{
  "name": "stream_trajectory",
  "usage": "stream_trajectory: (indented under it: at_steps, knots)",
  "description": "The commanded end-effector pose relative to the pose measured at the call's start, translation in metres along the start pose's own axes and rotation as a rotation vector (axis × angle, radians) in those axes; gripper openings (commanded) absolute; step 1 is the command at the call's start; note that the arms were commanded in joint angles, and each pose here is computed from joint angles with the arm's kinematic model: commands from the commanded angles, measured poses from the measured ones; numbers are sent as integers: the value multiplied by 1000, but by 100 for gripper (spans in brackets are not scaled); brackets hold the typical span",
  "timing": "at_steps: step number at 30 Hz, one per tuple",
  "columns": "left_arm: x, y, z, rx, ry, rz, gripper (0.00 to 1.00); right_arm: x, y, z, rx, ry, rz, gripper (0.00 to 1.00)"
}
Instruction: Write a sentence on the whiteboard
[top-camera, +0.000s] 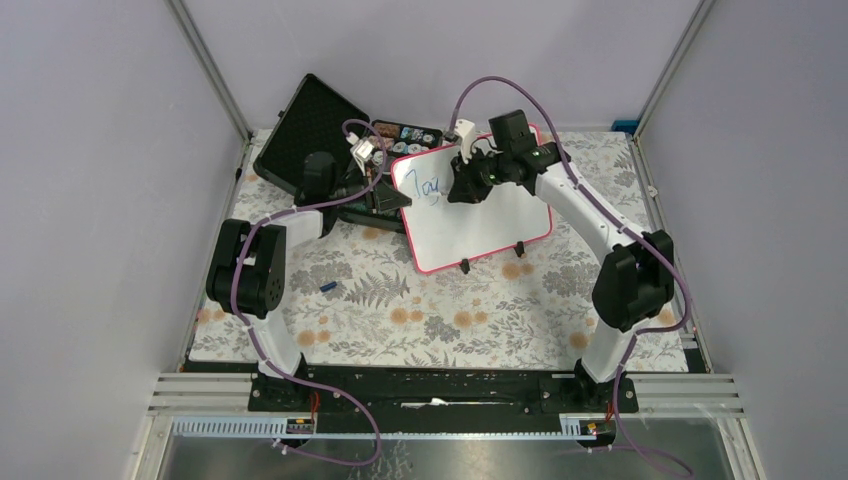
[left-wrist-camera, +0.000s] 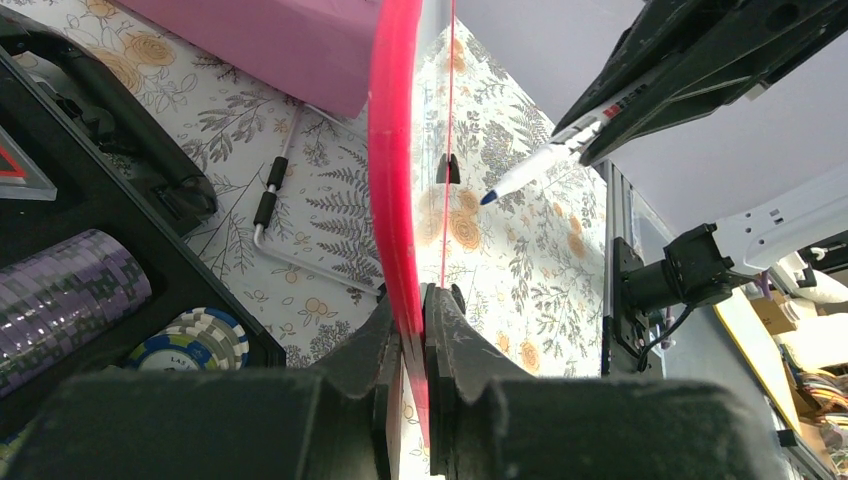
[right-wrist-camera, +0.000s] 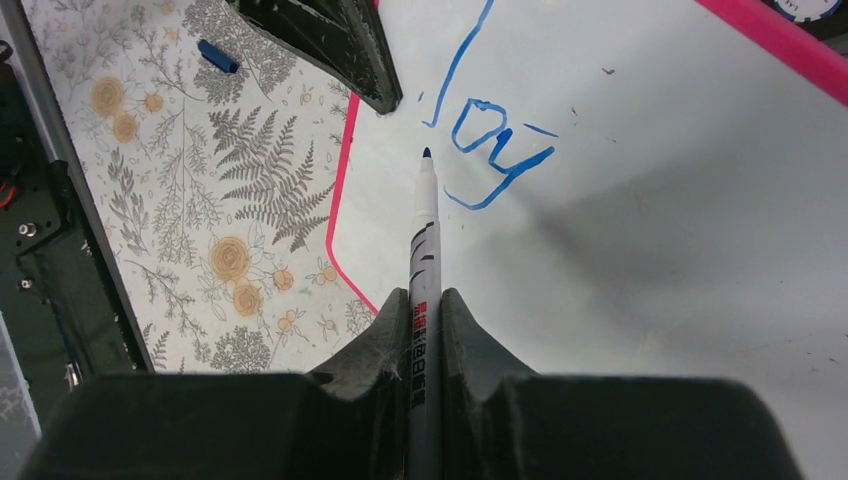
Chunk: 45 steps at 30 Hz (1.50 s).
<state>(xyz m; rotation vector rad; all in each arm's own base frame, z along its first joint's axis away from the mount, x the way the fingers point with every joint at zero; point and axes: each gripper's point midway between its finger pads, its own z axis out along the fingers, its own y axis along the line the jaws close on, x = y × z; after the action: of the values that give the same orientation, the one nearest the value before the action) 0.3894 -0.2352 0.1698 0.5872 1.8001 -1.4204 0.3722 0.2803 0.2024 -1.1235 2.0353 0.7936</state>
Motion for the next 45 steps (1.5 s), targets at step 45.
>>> stream_trajectory:
  at_steps: [45]
  knots:
    - [-2, 6, 8, 0, 49, 117, 7, -17, -58, -56, 106, -131, 67, 0]
